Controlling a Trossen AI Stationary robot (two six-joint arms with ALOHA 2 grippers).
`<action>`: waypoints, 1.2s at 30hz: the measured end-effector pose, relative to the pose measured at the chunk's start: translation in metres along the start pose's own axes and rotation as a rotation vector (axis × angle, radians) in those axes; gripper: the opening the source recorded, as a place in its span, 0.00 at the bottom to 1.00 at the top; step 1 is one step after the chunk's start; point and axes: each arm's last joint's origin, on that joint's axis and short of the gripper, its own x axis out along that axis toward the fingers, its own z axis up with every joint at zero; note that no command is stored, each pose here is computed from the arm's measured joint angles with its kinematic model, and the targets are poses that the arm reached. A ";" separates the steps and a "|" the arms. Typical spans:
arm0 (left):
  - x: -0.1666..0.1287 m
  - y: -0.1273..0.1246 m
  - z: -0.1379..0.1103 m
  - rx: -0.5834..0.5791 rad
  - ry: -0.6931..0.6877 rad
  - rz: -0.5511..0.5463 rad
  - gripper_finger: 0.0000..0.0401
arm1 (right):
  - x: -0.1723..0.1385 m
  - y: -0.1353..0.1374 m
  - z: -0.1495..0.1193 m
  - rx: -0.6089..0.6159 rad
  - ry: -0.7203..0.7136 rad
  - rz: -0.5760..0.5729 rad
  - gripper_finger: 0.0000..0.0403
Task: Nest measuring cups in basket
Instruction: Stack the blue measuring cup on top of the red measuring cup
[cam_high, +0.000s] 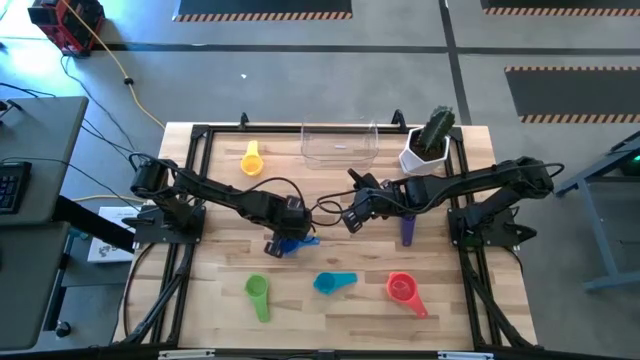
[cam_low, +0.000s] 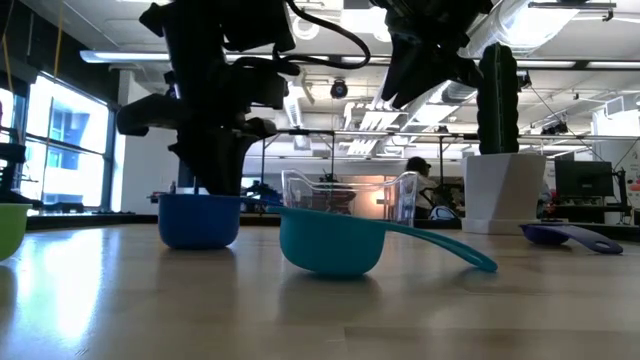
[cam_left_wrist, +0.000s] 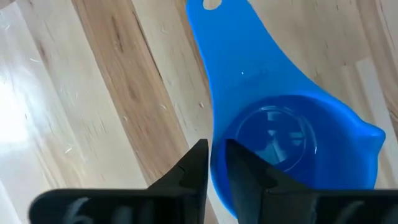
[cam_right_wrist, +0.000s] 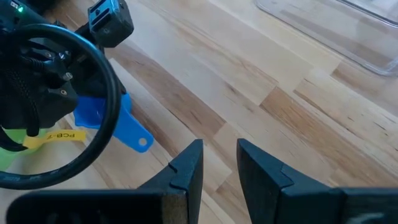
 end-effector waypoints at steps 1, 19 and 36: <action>0.000 0.000 0.000 -0.011 0.000 0.000 0.13 | 0.000 0.000 0.000 0.000 0.000 0.000 0.22; -0.001 -0.001 -0.002 -0.227 0.020 -0.017 0.20 | 0.000 0.000 0.000 -0.001 0.012 0.010 0.22; -0.018 0.017 -0.021 -0.440 0.102 -0.009 0.20 | 0.000 0.001 -0.001 0.001 0.030 0.027 0.22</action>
